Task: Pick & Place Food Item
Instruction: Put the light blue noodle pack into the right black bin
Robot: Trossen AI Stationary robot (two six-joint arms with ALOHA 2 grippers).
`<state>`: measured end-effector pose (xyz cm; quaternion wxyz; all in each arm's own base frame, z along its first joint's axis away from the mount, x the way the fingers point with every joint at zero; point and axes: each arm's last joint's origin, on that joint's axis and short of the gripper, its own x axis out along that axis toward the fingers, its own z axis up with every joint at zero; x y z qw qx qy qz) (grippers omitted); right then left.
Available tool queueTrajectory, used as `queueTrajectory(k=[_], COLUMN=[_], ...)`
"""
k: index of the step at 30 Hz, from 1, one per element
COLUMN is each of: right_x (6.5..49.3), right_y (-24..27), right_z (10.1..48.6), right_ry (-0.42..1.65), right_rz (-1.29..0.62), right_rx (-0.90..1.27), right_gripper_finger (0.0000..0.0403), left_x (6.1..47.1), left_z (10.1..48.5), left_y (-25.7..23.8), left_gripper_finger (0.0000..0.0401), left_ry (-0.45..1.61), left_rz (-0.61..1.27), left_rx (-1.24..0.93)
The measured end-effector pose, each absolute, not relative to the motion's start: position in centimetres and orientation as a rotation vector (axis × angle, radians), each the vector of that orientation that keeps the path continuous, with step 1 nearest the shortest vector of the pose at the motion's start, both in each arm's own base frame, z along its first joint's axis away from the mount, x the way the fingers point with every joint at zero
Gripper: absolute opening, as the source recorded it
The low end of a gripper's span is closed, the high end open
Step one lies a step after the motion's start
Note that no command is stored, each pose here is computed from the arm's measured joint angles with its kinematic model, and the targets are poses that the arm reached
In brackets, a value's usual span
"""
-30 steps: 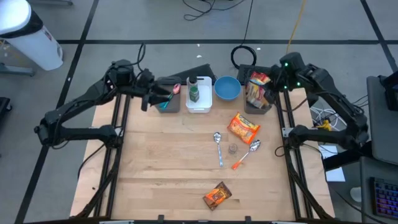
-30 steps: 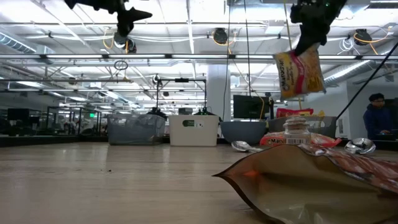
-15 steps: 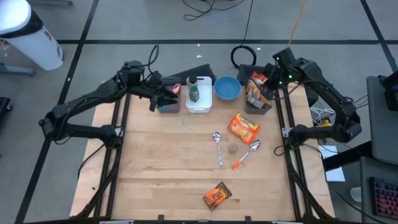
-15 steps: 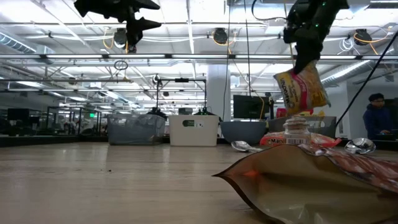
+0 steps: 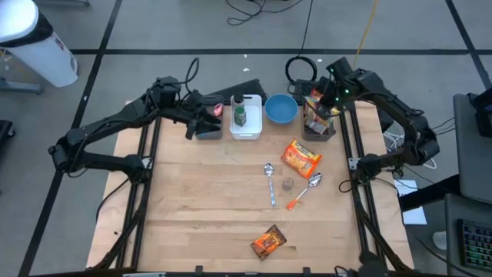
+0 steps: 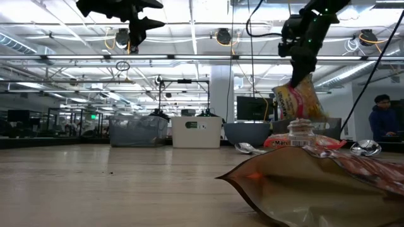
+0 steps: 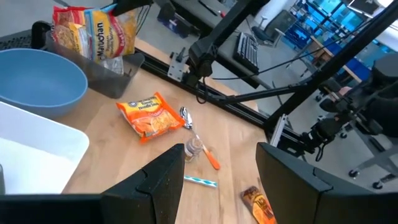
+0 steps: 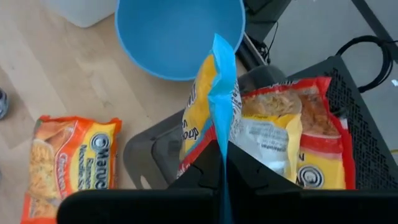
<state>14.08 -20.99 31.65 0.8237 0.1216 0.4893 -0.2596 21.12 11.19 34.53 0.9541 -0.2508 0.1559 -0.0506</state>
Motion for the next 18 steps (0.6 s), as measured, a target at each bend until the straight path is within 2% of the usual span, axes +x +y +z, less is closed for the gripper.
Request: queueTrajectory(k=[9, 18], right_x=[14.0, 13.9], right_y=[-20.5, -19.3], right_z=[27.2, 24.8], right_ry=[1.095, 1.033], right_rz=[-0.535, -0.609], right_rx=[0.337, 0.279], right_gripper_finger=[0.0000, 0.0000], left_x=[21.2, 21.2], left_z=[34.6, 34.7], left_y=[11.2, 11.3], left_gripper_finger=[0.0207, 0.0207], left_ry=[0.306, 0.303], left_rz=[-0.099, -0.093], left_rx=[-0.501, -0.509])
